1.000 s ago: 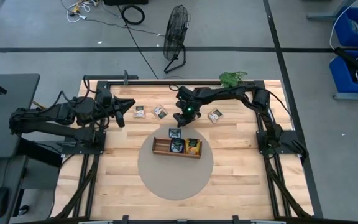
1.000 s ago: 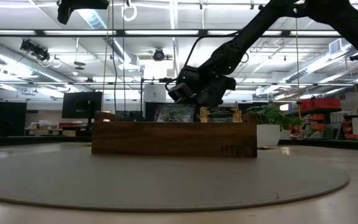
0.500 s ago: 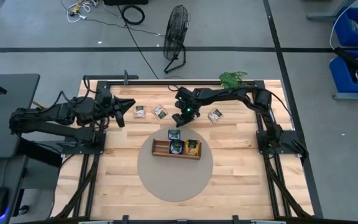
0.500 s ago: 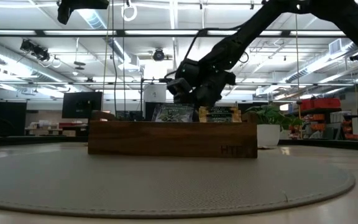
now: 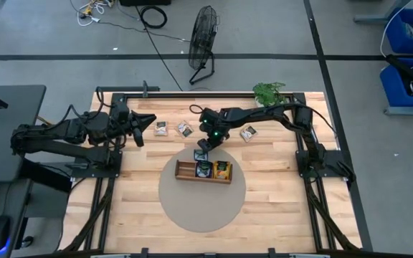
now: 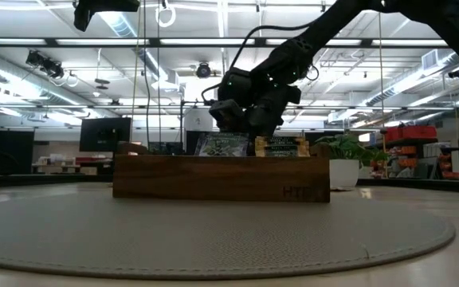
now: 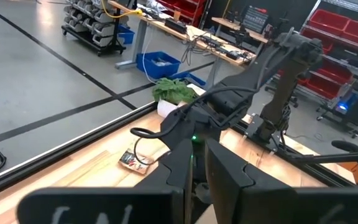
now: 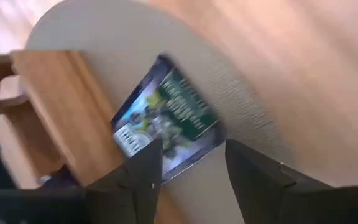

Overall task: Pick & Place Tea
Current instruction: Put the purple tea bag into the middle section of the wooden organizer

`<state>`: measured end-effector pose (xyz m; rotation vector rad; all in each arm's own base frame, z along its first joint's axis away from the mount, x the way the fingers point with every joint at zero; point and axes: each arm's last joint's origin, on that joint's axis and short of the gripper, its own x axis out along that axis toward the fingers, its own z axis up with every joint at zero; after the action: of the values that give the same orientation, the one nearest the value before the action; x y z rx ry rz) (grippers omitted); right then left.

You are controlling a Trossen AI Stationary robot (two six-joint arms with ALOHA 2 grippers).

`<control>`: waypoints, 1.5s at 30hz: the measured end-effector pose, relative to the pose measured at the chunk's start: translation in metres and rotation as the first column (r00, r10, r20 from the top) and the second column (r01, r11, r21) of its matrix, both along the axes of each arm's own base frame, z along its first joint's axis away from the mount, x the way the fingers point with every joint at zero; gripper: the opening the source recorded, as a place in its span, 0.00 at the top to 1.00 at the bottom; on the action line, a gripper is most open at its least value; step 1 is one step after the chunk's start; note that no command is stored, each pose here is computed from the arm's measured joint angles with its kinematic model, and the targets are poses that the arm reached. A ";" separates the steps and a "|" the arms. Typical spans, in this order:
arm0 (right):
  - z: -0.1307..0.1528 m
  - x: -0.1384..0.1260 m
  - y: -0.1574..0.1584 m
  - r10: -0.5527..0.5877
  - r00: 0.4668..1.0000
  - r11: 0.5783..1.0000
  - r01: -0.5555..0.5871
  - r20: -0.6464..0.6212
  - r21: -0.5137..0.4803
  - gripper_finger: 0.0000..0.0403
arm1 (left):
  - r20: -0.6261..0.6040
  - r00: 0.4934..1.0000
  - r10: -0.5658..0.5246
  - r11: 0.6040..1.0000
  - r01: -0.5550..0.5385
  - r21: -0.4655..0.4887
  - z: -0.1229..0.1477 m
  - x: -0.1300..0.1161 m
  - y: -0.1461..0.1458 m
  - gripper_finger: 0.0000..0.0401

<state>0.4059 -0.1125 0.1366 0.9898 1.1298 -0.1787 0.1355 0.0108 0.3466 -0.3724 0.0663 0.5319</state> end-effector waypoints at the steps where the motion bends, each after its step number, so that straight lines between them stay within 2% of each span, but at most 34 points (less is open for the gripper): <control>1: 0.000 0.000 -0.001 -0.003 1.000 1.000 0.003 -0.002 -0.019 0.54 | 0.000 1.000 -0.005 1.000 0.005 -0.001 0.000 0.000 0.000 0.89; 4: 0.000 -0.001 -0.003 -0.014 1.000 0.999 0.013 -0.007 -0.045 0.54 | 0.000 1.000 -0.006 1.000 0.006 -0.001 0.000 0.000 0.000 0.89; 15: 0.000 0.002 0.006 0.022 1.000 0.999 -0.022 0.005 -0.026 0.54 | 0.000 1.000 -0.006 1.000 0.006 -0.001 0.000 0.000 0.000 0.89; 27: 0.000 0.003 0.003 -0.006 1.000 0.997 0.007 0.007 -0.083 0.54 | 0.000 1.000 -0.006 1.000 0.006 -0.001 0.000 0.000 0.000 0.89; 34: -0.002 0.005 0.005 0.007 1.000 0.999 -0.007 0.017 -0.048 0.54 | 0.000 1.000 -0.006 1.000 0.006 -0.002 0.000 0.000 0.000 0.89; 39: -0.002 0.006 0.006 0.006 1.000 0.998 -0.005 0.014 -0.062 0.54 | 0.000 1.000 -0.006 1.000 0.006 -0.001 0.000 0.000 0.000 0.89; 45: -0.005 0.006 0.006 0.023 1.000 0.997 -0.022 0.015 -0.071 0.61 | 0.000 1.000 -0.006 1.000 0.006 -0.001 0.000 0.000 0.000 0.89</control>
<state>0.4120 -0.1062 0.1315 0.9142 1.1121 -0.1913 0.1356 0.0106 0.3465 -0.3729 0.0675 0.5258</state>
